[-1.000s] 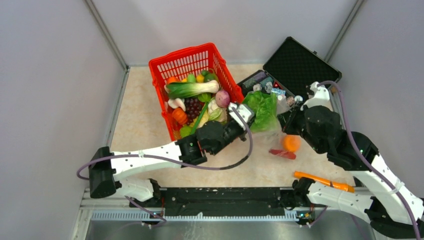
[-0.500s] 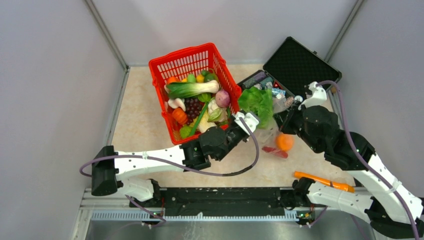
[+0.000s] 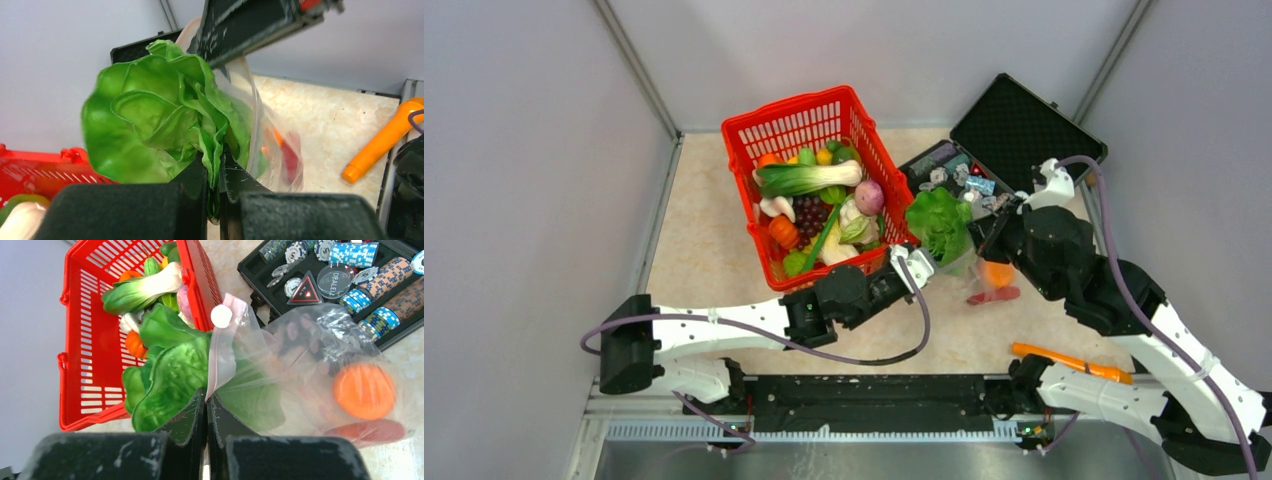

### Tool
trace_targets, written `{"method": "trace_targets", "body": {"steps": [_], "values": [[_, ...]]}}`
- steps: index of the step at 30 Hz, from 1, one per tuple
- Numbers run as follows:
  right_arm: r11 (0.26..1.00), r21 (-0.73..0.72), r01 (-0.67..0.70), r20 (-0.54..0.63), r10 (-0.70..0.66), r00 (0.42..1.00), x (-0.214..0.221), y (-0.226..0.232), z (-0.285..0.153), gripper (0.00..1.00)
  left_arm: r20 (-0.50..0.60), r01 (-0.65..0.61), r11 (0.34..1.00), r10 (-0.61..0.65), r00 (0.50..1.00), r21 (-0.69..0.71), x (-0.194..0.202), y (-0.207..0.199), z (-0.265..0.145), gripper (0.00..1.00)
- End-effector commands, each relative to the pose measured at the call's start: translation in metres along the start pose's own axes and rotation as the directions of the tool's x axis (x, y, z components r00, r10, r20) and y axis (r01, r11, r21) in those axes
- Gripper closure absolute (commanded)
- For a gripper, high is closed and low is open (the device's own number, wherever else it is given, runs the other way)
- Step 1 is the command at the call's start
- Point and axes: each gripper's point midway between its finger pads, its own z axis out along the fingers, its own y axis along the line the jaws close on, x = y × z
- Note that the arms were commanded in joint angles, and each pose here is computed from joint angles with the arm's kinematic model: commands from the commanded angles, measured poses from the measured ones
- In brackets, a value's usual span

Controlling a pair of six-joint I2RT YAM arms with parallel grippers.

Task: Place the food in the zip-top bag and seal the zipper
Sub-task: Place the fake vegetable in the zipper food storage bag.

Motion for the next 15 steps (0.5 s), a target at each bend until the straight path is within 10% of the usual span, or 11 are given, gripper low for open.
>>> {"method": "trace_targets", "body": {"steps": [1, 15], "values": [[0.987, -0.138, -0.087, 0.131, 0.106, 0.986, -0.053, 0.032, -0.021, 1.00, -0.026, 0.010, 0.999, -0.011, 1.000, -0.034, 0.020, 0.001, -0.005, 1.00], [0.983, -0.134, -0.126, 0.116, 0.142, 0.983, -0.038, 0.026, -0.014, 1.00, 0.075, 0.031, 0.976, -0.048, 0.996, 0.215, -0.037, -0.037, 0.012, 0.89]]}}
